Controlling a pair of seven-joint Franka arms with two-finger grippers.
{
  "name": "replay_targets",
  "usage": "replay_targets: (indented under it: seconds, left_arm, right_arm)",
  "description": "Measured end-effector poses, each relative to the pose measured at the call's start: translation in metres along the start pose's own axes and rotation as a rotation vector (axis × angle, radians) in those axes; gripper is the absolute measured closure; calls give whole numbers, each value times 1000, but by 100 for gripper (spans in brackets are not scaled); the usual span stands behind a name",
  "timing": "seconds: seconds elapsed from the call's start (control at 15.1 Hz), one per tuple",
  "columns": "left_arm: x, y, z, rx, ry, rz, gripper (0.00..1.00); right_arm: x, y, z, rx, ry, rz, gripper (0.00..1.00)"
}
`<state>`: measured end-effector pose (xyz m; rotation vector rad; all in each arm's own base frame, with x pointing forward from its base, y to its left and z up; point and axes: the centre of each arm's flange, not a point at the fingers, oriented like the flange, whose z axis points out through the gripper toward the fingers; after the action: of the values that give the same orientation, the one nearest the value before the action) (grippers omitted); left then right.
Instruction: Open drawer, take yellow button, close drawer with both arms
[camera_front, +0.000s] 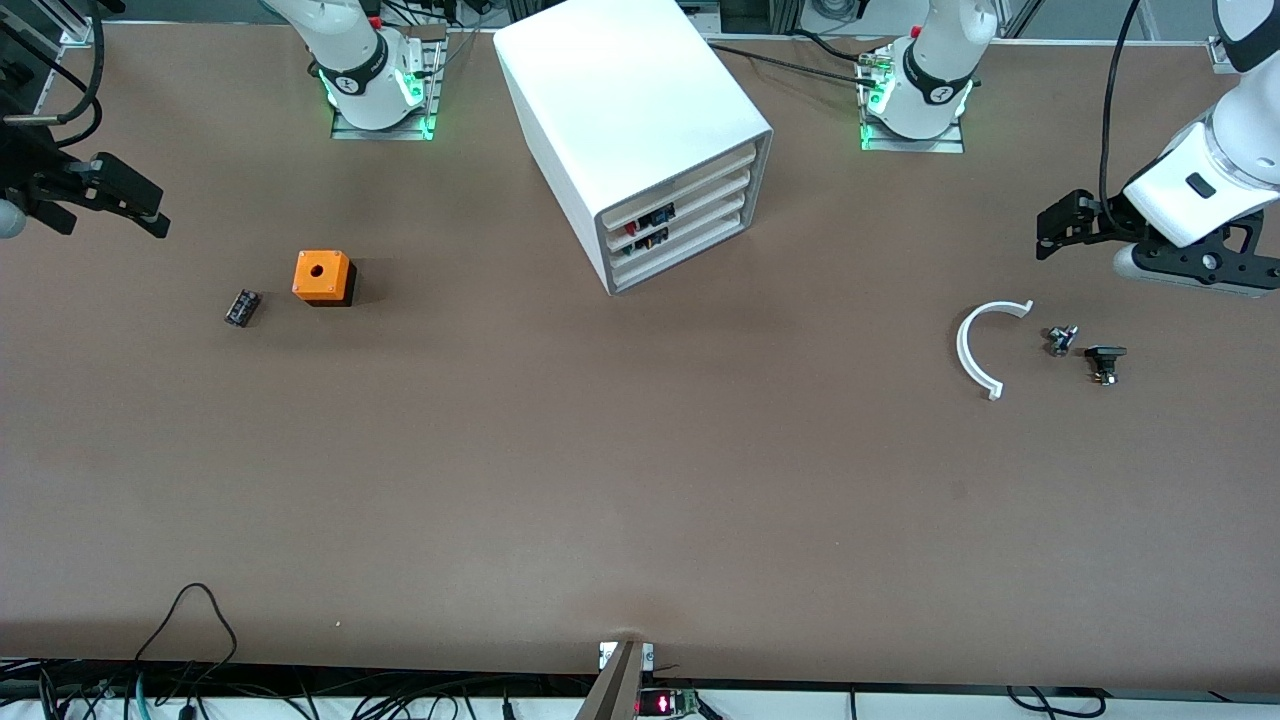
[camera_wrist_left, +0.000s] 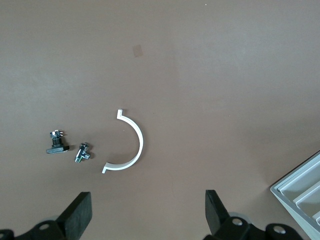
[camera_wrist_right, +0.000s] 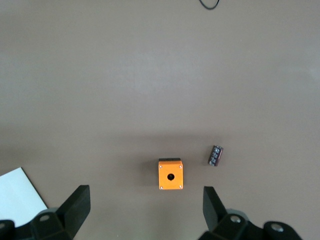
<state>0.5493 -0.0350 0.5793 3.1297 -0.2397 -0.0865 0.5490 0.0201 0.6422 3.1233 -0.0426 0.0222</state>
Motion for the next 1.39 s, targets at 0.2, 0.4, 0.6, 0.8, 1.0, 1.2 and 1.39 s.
replay_targets:
  seconds: [0.2, 0.4, 0.6, 0.8, 1.0, 1.2, 1.39]
  left_arm:
    - [0, 0, 0, 0, 0, 0, 0]
    - [-1, 1, 1, -1, -14, 1, 0]
    - [-3, 2, 2, -2, -26, 2, 0]
    - [-11, 6, 7, -20, -98, 7, 0]
    - [-21, 25, 11, -66, -185, 36, 0]
    - [-23, 51, 16, -129, -227, 76, 0]
    - [-18, 65, 27, -250, -262, 83, 0]
  right_arm:
    - [2, 1, 19, -2, -41, -1, 0]
    - [8, -1, 48, -5, -100, -7, 0]
    - [18, -9, 69, -4, -116, -20, 0]
    - [28, -19, 71, 3, -63, -33, 0]
    - [30, -27, 74, 46, -65, 1, 0]
    - [34, -51, 89, 52, -90, 48, 0]
    - [35, -76, 85, 53, -75, 47, 0]
